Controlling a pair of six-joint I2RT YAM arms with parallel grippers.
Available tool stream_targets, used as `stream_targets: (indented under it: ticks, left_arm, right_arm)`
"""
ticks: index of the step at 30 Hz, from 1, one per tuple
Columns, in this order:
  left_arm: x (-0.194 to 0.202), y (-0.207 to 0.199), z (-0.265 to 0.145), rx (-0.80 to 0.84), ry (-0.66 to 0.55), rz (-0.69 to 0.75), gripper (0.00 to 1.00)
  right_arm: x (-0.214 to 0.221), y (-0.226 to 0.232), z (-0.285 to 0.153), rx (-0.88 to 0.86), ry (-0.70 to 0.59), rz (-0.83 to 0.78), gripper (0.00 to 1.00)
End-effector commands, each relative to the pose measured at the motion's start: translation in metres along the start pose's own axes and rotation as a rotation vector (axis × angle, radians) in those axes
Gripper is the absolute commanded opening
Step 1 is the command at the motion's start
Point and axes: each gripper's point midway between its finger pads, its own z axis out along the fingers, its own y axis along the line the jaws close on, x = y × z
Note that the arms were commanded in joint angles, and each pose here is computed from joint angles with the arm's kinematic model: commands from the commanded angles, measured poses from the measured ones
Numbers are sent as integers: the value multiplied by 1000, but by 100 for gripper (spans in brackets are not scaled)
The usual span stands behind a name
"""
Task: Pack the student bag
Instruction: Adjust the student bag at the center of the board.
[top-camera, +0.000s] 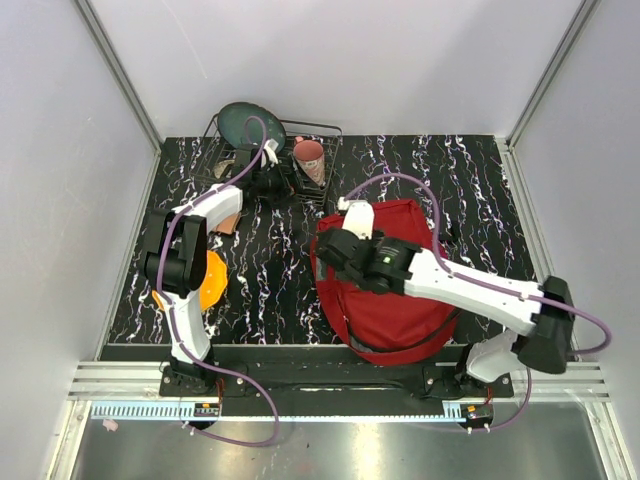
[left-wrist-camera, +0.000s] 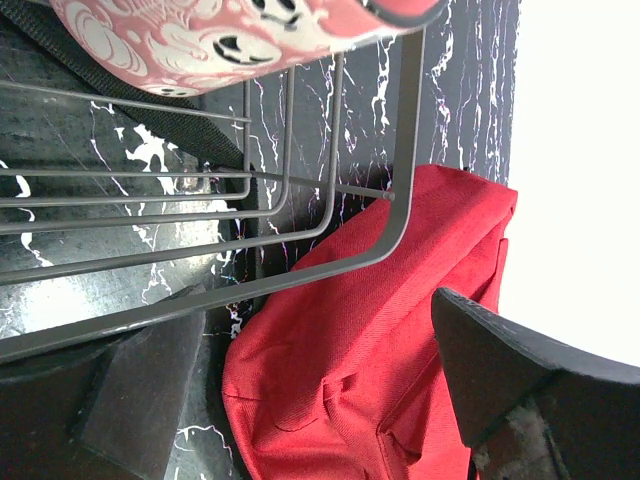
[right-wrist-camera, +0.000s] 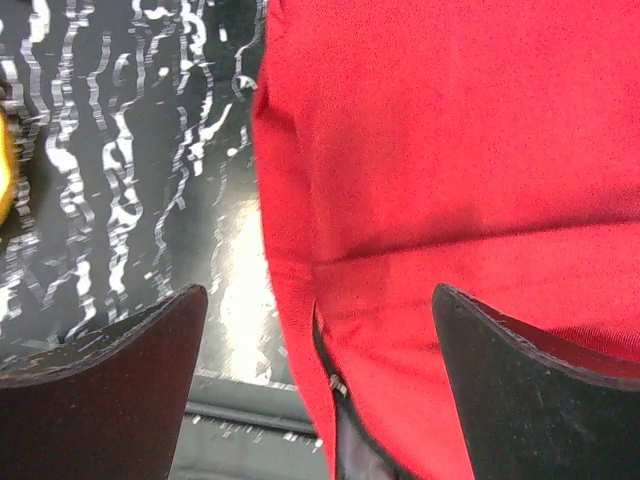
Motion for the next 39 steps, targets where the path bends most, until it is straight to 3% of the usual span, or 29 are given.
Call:
stream_targets:
  ticks: [1,5,7,8,10,11,12,13,18,31,35,37,39]
  left_arm:
    - [-15,-10,1,74,-45,36,99]
    - [-14,-12,3,95,-31,27,98]
    - [-13,-12,4,101,-27,25,98]
    - [-14,-13,3,103,-29,26,98]
    - [-14,-12,3,104,-27,22,98]
    - [-15,-11,2,106,-29,18,98]
    - [-16,-10,2,108,-30,8,98]
    - [-15,-11,2,111,-29,7,98]
    - [-18,-8,-2,111,-44,0,98]
    - [-21,-5,-4,127,-48,-17,98]
    - [-22,-11,-8,142,-55,-11,98]
    - [-22,-13,-9,149,-51,-8,98]
    - [-21,-14,-10,153,-50,-11,98]
  right_arm:
    - [-15,-9,37,136,-70,-105,99]
    - [-9,-11,83,182,-20,-146,95]
    - [-11,-20,96,229,-27,-149,83]
    - [-18,-32,99,266,-23,-132,66]
    - [-29,-52,98,328,-56,-98,45]
    - [-33,-76,102,379,-52,-68,15]
    - [-34,-86,101,394,-51,-49,7]
    - [-43,-96,94,391,-64,-20,5]
    - [-56,-151,82,437,-104,60,0]
    - [-71,-199,57,475,-130,165,0]
    - [-78,-210,55,465,-116,125,0]
    - [-82,-199,53,410,-84,103,22]
    - [-82,-165,49,215,-37,97,39]
